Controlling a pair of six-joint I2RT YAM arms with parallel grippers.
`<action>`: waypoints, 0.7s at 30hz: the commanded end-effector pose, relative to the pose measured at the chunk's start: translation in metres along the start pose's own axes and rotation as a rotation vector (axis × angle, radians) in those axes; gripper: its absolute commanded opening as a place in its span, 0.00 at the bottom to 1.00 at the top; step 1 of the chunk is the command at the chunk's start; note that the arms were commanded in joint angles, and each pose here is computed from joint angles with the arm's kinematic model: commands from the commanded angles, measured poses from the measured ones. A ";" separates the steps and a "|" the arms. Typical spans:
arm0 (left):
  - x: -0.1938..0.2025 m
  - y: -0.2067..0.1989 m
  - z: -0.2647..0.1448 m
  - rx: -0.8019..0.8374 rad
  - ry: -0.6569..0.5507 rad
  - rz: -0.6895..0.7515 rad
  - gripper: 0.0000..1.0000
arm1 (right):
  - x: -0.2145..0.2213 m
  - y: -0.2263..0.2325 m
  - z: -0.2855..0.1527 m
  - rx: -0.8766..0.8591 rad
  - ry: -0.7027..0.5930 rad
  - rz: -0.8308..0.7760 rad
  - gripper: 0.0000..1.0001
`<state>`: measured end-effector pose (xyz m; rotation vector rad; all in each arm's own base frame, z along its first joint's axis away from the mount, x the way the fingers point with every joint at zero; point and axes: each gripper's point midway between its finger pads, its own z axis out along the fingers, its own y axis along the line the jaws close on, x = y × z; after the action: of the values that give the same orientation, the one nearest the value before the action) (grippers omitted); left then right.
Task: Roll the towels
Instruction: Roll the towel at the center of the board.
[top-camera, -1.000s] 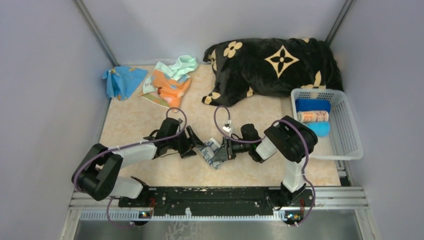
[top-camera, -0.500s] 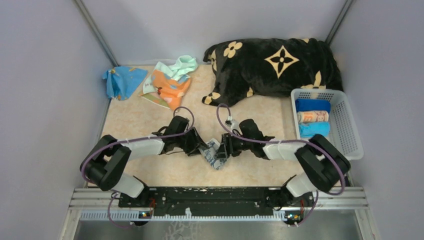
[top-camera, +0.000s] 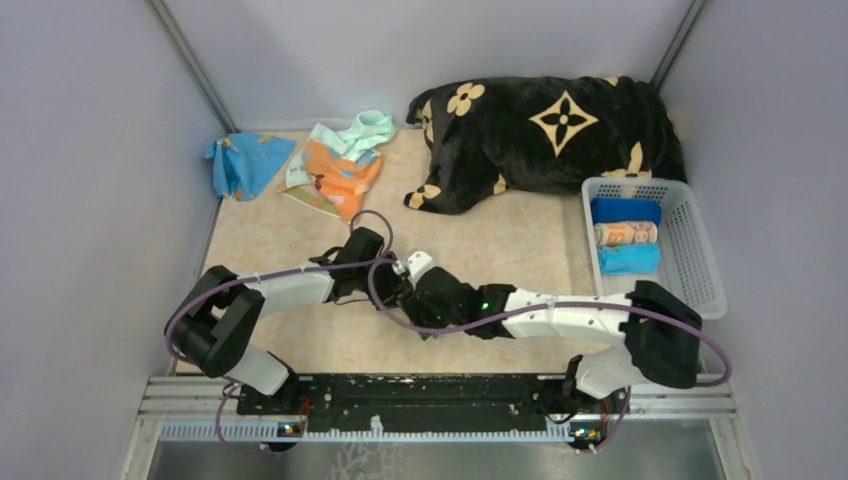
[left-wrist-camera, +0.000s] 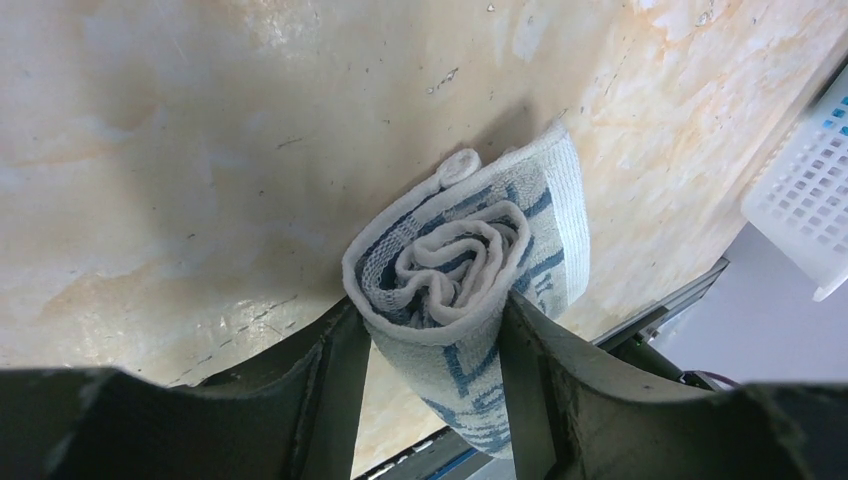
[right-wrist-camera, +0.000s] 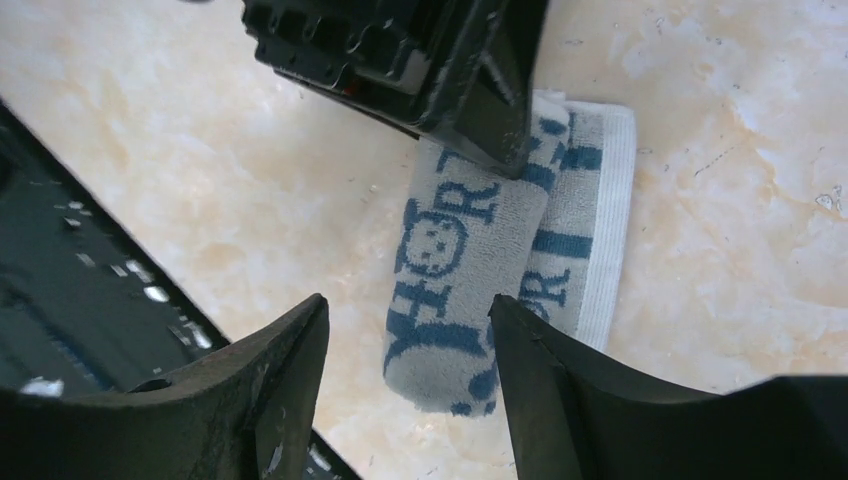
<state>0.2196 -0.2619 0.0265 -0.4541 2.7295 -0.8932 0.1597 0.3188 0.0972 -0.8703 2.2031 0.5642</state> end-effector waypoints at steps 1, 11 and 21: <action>0.007 0.047 0.009 -0.176 0.003 -0.003 0.56 | -0.002 -0.009 0.012 0.201 0.015 -0.161 0.61; 0.007 0.047 0.009 -0.176 0.002 -0.005 0.62 | 0.052 -0.022 0.050 0.327 0.215 -0.336 0.58; -0.013 0.040 -0.018 -0.062 -0.081 -0.053 0.83 | 0.066 -0.005 0.059 -0.075 0.284 -0.123 0.31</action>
<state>0.2273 -0.2525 0.0357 -0.4996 2.6757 -0.9162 0.1826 0.3117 0.0289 -1.1090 2.2325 0.0886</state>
